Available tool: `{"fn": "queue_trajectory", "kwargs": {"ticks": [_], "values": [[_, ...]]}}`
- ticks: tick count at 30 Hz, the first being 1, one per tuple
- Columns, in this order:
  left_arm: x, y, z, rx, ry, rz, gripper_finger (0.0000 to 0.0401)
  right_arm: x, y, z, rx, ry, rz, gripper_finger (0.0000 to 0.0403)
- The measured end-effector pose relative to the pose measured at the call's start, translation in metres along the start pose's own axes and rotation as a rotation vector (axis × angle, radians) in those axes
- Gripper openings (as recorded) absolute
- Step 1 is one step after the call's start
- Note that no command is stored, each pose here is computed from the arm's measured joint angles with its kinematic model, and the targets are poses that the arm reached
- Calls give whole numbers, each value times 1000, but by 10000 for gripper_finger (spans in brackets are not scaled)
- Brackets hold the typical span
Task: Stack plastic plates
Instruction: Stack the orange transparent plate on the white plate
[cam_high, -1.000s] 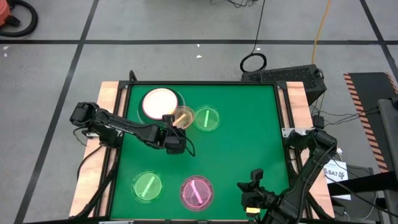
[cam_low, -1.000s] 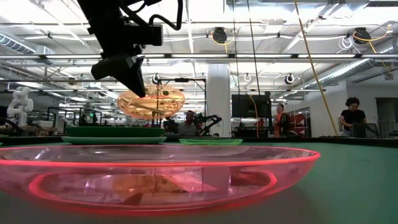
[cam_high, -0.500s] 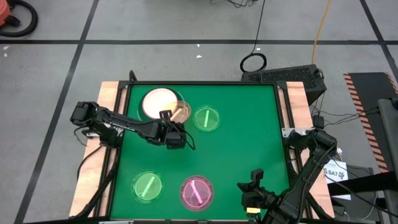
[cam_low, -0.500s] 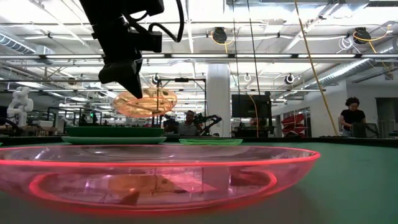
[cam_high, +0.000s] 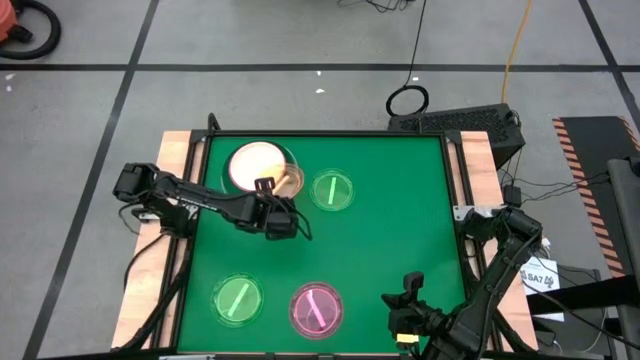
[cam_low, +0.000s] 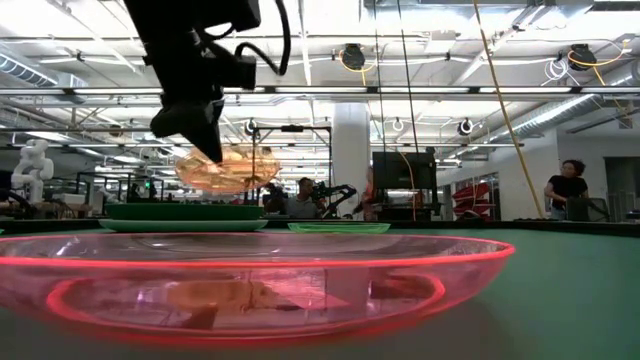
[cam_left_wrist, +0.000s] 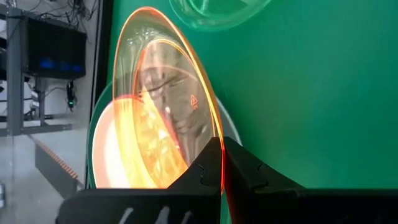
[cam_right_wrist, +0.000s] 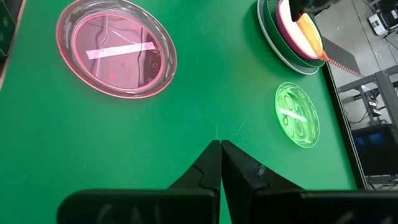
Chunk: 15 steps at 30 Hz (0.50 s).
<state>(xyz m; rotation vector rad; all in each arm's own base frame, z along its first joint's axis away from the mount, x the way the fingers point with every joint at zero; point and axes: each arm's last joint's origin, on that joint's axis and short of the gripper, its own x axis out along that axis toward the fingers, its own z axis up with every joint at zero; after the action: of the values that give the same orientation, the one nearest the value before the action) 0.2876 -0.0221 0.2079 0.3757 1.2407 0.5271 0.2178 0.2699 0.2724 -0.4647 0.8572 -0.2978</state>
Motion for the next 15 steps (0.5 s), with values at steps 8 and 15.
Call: {"fn": "queue_trajectory", "kwargs": {"ticks": [8,15], "values": [[8,-2,-12,73,58,5,5,0,0,0,-2,1,0,4],[9,4,-13,134,72,-4,5,0,0,0,-2,2,-1,4]]}}
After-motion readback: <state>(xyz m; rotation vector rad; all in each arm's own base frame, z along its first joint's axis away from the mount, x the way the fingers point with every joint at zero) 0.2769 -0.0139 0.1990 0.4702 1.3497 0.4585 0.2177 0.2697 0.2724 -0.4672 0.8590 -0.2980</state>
